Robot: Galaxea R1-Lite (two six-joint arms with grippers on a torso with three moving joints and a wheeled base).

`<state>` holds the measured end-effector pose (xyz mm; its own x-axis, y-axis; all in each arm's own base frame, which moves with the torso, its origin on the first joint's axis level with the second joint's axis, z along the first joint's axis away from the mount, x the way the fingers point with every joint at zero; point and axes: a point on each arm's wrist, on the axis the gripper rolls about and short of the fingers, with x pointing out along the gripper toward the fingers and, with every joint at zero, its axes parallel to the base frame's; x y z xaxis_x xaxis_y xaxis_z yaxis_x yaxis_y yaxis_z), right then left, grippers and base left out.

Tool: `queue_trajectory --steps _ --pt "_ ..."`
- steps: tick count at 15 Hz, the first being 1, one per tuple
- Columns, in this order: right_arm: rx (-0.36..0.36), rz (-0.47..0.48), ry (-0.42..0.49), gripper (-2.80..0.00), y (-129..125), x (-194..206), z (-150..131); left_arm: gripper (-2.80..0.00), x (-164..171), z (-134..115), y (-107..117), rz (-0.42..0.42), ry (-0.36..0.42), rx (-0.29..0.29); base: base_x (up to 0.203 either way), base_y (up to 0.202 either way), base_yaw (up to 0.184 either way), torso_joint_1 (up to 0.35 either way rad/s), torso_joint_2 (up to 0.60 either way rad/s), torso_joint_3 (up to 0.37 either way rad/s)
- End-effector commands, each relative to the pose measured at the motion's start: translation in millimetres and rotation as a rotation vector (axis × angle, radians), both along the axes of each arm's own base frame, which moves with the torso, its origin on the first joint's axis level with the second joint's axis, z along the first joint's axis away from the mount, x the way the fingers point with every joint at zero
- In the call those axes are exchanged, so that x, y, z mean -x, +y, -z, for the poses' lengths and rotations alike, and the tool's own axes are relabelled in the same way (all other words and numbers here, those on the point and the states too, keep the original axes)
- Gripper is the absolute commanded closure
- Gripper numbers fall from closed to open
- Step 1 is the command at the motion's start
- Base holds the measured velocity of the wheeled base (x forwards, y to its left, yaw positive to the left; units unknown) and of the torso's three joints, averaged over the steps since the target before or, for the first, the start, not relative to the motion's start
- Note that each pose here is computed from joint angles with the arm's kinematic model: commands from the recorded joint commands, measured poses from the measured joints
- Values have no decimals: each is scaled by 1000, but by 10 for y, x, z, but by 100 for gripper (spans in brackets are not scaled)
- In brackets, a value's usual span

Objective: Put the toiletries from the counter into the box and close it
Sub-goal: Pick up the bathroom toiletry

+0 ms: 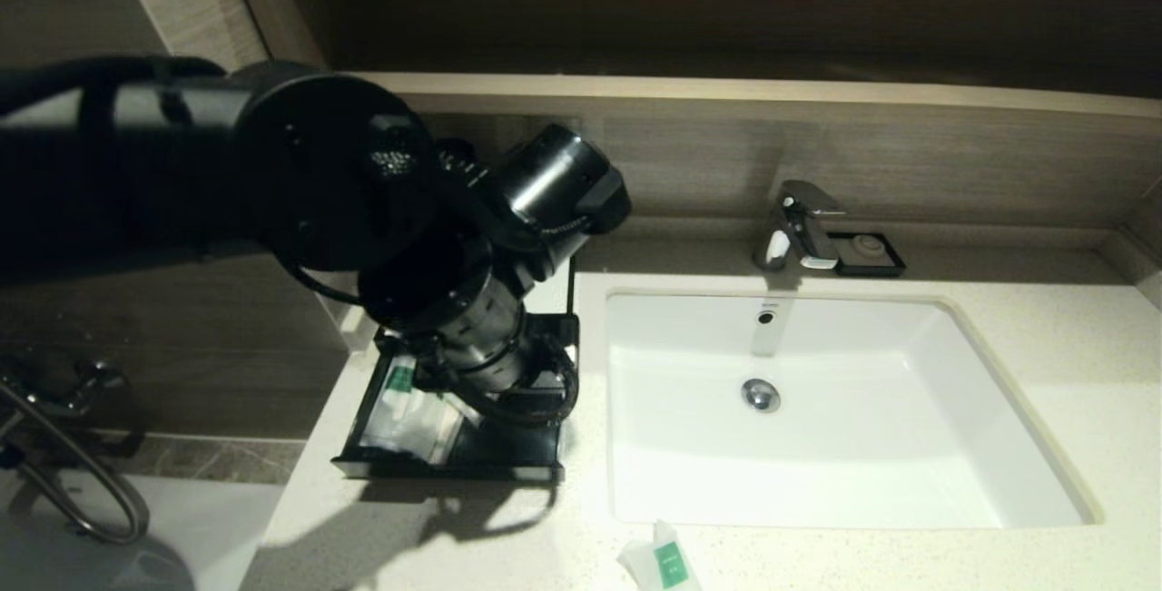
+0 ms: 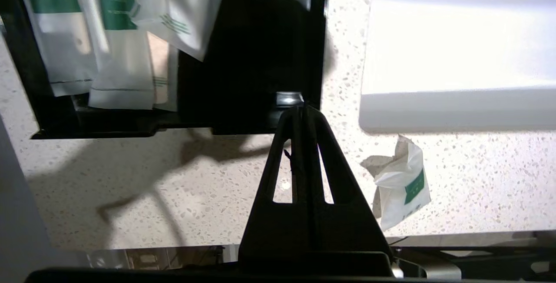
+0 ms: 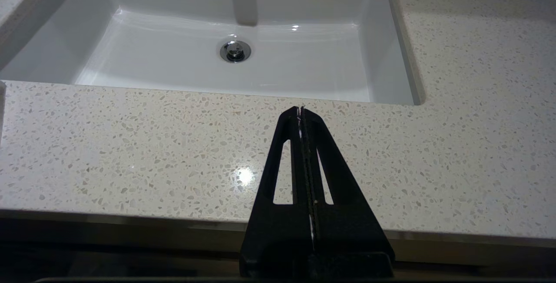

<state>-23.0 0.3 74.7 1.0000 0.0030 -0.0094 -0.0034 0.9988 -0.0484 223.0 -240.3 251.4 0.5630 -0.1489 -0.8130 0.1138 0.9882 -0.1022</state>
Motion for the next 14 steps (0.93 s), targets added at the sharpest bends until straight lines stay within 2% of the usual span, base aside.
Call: queue_trajectory --steps 1,8,14 --pt "1 0 0 0 0 0 1 0 71 58 -136 38 12 -13 0 0 0 0 0 0" --pt "1 0 0 0 0 0 1 0 153 240 -380 158 35 -88 0 0 0 0 0 0" --pt "1 -2 0 0 0 0 1 0 196 255 -547 231 18 -102 0 0 0 0 0 0"
